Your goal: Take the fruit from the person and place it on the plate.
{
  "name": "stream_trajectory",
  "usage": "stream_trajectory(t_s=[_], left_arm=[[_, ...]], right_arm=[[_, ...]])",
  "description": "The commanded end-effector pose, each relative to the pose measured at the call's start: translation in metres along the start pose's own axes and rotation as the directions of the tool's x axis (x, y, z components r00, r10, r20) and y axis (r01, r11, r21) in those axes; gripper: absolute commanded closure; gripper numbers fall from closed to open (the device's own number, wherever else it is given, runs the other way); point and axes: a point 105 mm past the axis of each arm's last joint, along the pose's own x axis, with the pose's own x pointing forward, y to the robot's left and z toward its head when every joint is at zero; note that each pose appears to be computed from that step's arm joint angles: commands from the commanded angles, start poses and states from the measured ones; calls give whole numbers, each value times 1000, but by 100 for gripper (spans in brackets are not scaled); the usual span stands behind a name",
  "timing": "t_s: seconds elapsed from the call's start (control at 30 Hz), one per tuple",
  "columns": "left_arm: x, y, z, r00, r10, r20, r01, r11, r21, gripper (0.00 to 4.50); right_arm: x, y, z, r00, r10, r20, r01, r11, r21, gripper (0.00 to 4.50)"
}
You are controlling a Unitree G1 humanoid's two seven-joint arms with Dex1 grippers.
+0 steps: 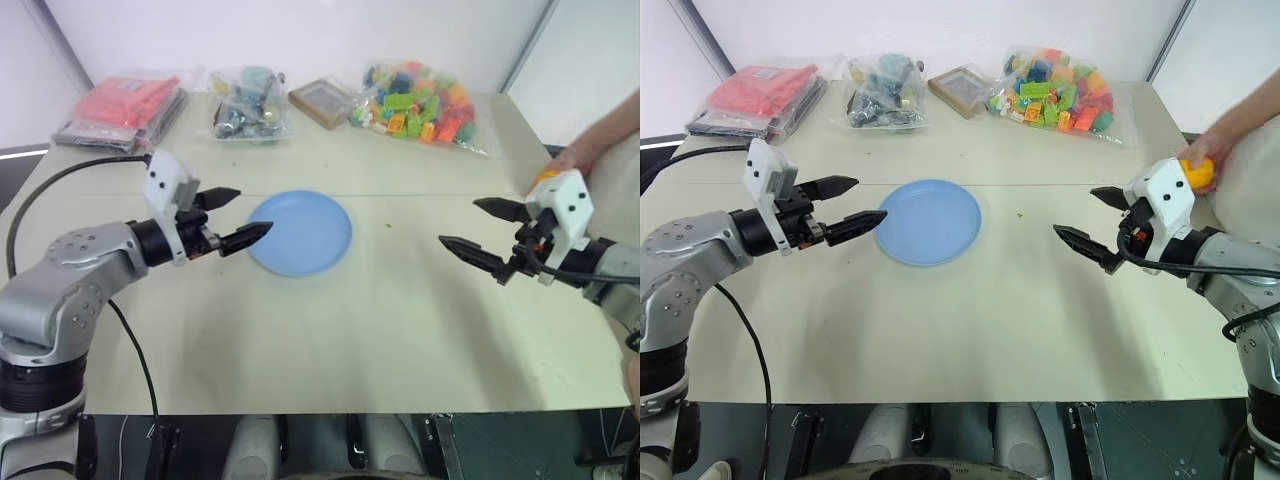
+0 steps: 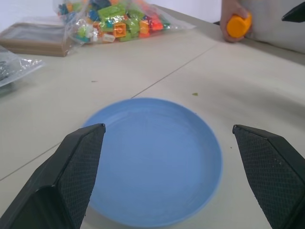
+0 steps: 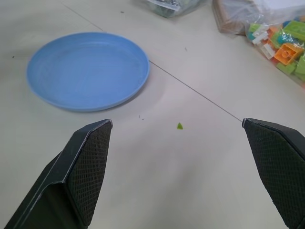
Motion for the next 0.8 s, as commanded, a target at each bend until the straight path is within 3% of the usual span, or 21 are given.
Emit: stream_trajectory(t_s=[0.03,0.8], left_arm=[[-6,0,11,999,6,33,-7,999,32,0],[-7,1,10,1000,-3,26,2,999,37,0]], right_arm=[[-6,-3,10,1000,-18,19,19,999,-41,4],[-6,-1,12,1000,-10,18,11,999,-50,4]])
